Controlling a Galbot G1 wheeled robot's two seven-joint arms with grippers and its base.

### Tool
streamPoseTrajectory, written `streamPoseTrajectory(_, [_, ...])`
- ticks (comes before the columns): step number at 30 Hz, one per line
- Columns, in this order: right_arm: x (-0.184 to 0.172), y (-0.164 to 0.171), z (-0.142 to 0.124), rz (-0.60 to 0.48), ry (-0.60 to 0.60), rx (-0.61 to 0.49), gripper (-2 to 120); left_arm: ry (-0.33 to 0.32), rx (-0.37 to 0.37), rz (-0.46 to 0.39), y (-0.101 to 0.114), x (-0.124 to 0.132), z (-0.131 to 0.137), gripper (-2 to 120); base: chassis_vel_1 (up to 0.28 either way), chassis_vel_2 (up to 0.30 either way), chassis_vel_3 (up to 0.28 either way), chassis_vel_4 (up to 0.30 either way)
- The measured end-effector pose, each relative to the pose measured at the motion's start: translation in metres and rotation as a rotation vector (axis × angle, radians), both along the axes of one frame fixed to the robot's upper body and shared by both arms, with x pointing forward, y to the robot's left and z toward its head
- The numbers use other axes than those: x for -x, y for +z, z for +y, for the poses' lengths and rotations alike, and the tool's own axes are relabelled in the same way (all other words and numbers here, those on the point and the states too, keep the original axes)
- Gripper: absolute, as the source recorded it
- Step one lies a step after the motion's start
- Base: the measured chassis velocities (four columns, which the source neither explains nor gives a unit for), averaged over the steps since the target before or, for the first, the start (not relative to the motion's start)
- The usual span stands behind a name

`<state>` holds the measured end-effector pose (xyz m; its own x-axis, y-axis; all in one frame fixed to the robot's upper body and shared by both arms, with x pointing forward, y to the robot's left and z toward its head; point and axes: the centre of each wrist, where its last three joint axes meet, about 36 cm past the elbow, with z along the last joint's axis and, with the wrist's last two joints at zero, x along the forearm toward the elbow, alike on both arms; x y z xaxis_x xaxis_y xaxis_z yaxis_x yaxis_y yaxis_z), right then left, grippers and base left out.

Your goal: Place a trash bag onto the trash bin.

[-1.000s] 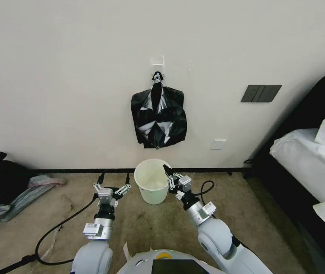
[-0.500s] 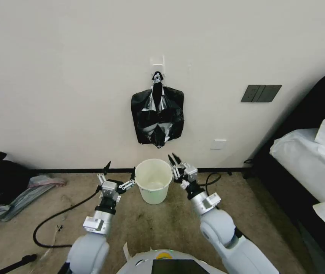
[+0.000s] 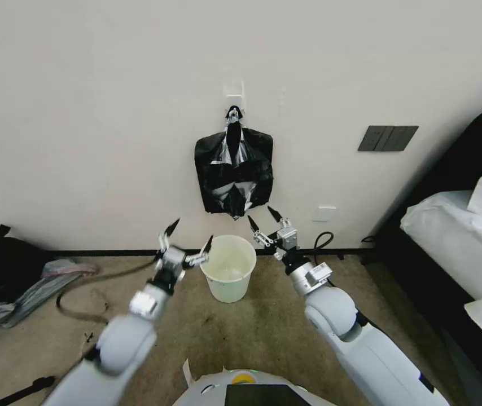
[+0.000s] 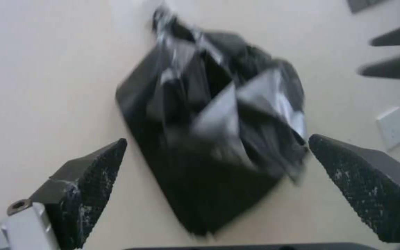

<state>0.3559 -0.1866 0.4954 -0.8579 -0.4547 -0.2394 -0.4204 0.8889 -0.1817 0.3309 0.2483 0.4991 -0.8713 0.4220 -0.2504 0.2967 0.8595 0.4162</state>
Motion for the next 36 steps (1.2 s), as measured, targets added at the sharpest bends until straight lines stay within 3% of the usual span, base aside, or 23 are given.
streamPoseTrajectory(1, [0.0, 0.002, -0.004, 0.001, -0.012, -0.005, 80, -0.02, -0.05, -0.027, 0.01, -0.025, 0.002, 100, 0.0, 0.0, 0.0, 0.0])
streamPoseTrajectory(3, [0.001, 0.003, -0.006, 0.002, -0.018, -0.011, 84, -0.033, -0.072, -0.031, 0.014, -0.039, 0.001, 100, 0.0, 0.0, 0.0, 0.0])
streamPoseTrajectory(5, [0.002, 0.004, -0.011, 0.007, -0.041, -0.021, 95, -0.063, -0.143, -0.067, 0.029, -0.076, -0.003, 100, 0.0, 0.0, 0.0, 0.0])
streamPoseTrajectory(14, [0.003, 0.012, -0.018, 0.0, -0.072, -0.062, 100, -0.098, -0.336, -0.141, 0.057, -0.139, -0.021, 100, 0.0, 0.0, 0.0, 0.0])
streamPoseTrajectory(20, [0.003, 0.014, -0.021, -0.003, -0.077, -0.071, 100, -0.097, -0.378, -0.138, 0.057, -0.159, -0.036, 99, 0.0, 0.0, 0.0, 0.0])
streamPoseTrajectory(31, [-0.002, 0.016, -0.022, 0.006, -0.074, -0.093, 100, -0.038, -0.456, -0.112, 0.047, -0.16, -0.035, 59, 0.0, 0.0, 0.0, 0.0])
streamPoseTrajectory(33, [-0.002, 0.016, -0.022, 0.007, -0.073, -0.095, 100, -0.03, -0.46, -0.109, 0.047, -0.16, -0.034, 56, 0.0, 0.0, 0.0, 0.0])
streamPoseTrajectory(36, [-0.004, 0.017, -0.022, 0.01, -0.069, -0.104, 100, -0.003, -0.458, -0.101, 0.047, -0.161, -0.032, 40, 0.0, 0.0, 0.0, 0.0])
